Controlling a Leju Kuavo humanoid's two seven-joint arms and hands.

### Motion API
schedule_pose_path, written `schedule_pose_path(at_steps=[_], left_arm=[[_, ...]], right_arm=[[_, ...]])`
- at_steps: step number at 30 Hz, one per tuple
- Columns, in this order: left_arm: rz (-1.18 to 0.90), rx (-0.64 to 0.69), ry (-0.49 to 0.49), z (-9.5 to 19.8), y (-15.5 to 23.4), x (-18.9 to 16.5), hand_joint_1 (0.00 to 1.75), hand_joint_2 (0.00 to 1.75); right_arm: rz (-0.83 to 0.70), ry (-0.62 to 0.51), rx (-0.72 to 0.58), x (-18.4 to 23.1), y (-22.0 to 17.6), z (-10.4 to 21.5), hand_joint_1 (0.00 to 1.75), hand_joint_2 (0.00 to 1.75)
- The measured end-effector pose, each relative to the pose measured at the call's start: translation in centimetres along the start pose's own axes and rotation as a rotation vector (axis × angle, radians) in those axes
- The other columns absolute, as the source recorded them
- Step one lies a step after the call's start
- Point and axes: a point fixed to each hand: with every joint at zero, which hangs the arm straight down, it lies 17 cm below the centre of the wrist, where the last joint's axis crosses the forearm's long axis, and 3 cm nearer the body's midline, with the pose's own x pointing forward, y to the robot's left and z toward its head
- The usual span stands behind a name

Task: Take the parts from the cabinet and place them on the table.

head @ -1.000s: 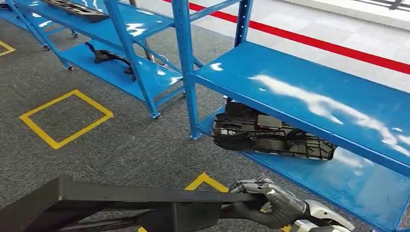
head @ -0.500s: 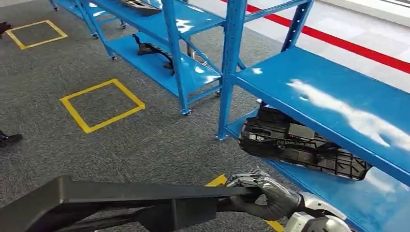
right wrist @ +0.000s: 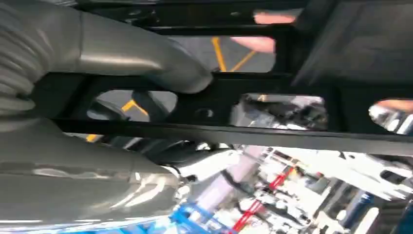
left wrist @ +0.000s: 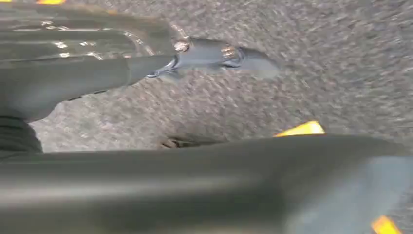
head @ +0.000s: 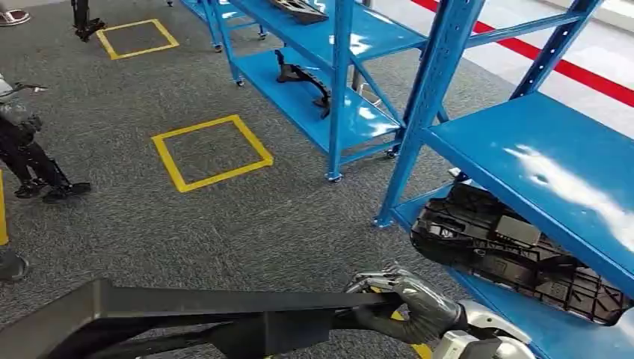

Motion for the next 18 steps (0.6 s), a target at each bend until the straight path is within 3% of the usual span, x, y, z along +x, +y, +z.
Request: schedule_pose_path(at_steps=[18], left_arm=[[-0.026,-0.011,0.027,0.01,-0.26,-0.45,0.00,1.75]], right_arm=[[0.042,0.026,-0.005,0.20,0.38,0.22,1.75,1.75]])
